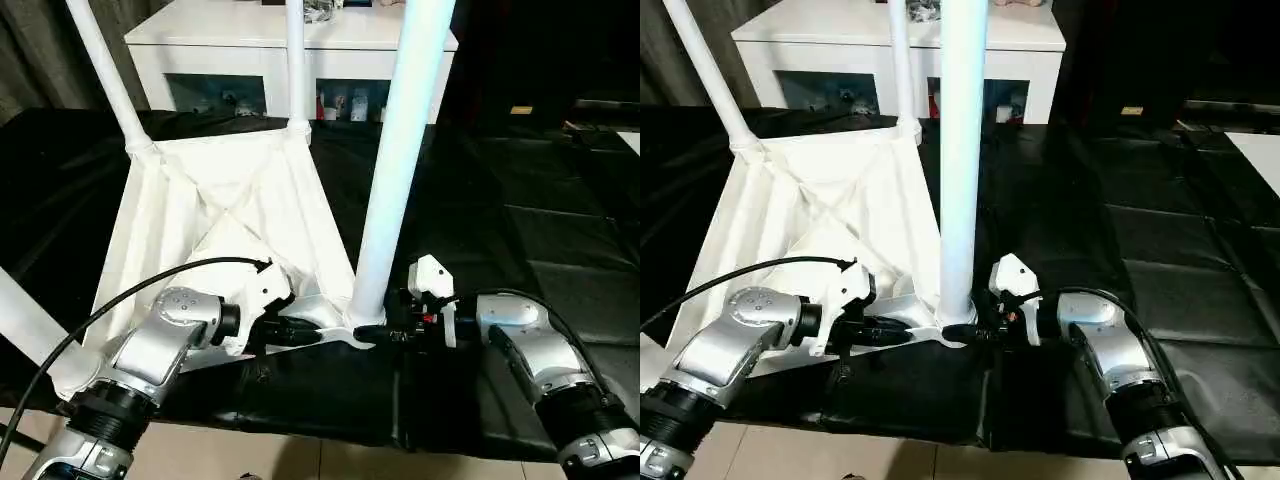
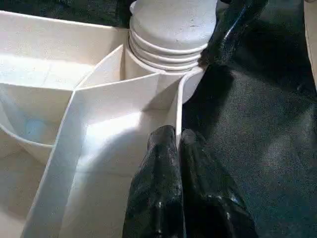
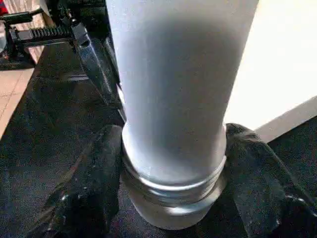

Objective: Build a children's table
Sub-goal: Rotate leg to tighten

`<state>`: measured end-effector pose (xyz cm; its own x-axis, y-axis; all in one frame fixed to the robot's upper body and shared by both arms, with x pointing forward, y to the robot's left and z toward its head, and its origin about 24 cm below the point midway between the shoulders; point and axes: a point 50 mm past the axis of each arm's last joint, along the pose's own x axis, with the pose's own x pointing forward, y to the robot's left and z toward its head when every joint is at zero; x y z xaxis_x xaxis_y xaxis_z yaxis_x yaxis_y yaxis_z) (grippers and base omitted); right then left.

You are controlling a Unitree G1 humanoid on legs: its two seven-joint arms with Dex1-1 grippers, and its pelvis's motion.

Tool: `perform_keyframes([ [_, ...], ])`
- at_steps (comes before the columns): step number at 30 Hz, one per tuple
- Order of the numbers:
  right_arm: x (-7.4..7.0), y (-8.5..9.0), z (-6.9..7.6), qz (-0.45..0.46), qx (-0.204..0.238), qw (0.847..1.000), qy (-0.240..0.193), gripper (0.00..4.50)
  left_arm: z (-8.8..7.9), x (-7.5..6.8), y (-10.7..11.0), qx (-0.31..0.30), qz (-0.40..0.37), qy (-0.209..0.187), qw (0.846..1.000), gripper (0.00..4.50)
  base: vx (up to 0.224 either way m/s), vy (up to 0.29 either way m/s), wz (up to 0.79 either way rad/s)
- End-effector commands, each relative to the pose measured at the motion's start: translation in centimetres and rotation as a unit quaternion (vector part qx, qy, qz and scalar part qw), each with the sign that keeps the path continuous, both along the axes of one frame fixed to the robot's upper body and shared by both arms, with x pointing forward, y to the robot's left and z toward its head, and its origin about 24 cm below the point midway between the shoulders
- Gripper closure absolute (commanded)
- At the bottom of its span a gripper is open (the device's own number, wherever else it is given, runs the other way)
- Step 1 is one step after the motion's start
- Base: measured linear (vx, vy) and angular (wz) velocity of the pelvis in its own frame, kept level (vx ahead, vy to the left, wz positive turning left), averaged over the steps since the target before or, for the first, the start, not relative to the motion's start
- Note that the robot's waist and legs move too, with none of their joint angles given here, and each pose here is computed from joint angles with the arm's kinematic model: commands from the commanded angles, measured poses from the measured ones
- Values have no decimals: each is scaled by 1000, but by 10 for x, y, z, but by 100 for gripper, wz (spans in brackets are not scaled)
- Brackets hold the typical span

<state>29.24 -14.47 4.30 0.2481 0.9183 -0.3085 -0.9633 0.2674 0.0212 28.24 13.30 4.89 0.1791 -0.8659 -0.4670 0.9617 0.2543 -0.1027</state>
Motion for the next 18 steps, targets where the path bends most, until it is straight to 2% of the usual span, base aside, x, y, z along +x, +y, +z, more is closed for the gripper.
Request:
perform_keyframes([
  [1,1,6,-2,-12,4,1000,-3,180,19,4,-12,-44,-9,-35,998,450,0,0,0],
  [3,11,9,-4,-77,5,997,-27,180,14,12,-12,-29,33,-45,998,450,0,0,0],
  [6,19,19,-10,-163,11,986,-39,181,6,26,-16,1,110,-60,992,450,0,0,0],
  [10,27,35,-19,-298,-6,953,-51,183,-4,46,-26,47,225,-72,971,450,0,0,0],
  [12,30,39,-22,-340,-13,939,-54,184,-6,50,-33,57,249,-80,963,450,0,0,0],
  [14,31,43,-23,-361,-11,931,-49,184,-6,53,-38,59,261,-91,959,450,0,0,0],
  [16,30,50,-23,-368,-12,928,-53,184,-6,55,-44,73,250,-120,958,450,0,0,0],
  [18,30,54,-23,-363,-13,930,-58,185,-6,55,-46,78,241,-130,959,450,0,0,0],
])
